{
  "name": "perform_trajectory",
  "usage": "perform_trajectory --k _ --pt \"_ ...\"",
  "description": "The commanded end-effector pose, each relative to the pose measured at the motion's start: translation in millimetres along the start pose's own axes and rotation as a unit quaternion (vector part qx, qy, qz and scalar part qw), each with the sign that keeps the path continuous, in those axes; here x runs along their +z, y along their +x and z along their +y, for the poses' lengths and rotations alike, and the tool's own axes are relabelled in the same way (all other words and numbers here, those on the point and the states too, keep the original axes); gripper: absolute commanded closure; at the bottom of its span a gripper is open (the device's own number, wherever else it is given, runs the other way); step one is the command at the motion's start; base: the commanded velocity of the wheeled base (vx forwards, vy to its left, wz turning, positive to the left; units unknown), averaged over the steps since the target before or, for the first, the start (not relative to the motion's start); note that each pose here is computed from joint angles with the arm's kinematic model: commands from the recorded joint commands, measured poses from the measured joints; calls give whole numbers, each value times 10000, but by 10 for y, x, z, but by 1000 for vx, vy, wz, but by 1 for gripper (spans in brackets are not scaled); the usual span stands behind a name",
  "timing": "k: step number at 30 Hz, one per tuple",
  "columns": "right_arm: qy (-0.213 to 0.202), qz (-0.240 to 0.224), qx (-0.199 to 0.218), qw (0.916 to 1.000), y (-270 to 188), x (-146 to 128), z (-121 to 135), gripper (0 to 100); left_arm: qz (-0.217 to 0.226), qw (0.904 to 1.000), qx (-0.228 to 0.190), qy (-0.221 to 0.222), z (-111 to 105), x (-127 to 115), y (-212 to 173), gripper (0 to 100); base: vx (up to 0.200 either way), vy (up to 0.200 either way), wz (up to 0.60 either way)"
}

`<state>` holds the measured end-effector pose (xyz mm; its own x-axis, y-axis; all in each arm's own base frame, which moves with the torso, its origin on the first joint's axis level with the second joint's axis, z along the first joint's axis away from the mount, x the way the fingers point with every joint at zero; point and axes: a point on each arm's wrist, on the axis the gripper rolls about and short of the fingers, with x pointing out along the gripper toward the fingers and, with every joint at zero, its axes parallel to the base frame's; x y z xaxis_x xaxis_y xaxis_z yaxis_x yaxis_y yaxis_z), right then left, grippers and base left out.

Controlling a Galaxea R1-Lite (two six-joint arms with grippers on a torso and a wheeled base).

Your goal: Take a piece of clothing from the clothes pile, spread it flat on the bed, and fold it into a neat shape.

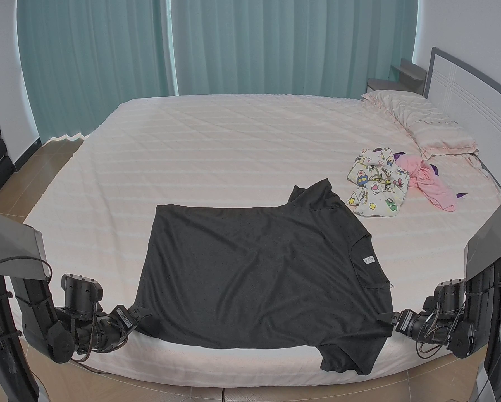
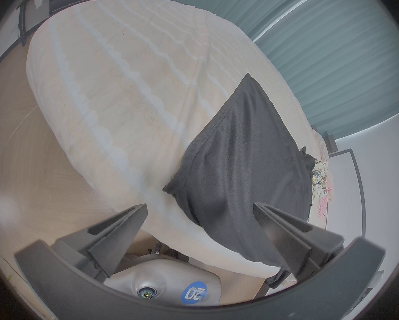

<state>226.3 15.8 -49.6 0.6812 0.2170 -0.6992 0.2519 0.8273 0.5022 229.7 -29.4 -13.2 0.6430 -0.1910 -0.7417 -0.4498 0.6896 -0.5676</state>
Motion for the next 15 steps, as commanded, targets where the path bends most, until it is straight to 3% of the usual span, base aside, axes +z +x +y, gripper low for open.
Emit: perform_trajectory --k 1,6,11,12,15 --pt "-16 -121 85 9999 -9 36 27 0 31 10000 26 55 -19 -15 79 0 0 0 0" --pt "18 -223 152 9996 -37 76 53 0 -147 9996 140 206 -62 14 185 0 0 0 0" --pt "24 -238 169 9996 -43 81 61 0 -301 9967 511 553 -23 -35 313 0 0 0 0" --pt "24 -238 169 9996 -43 81 61 0 -357 9961 560 573 -28 -33 345 100 0 0 0" --pt "25 -231 165 9996 -45 78 60 0 -350 9959 595 586 -20 -44 339 100 0 0 0"
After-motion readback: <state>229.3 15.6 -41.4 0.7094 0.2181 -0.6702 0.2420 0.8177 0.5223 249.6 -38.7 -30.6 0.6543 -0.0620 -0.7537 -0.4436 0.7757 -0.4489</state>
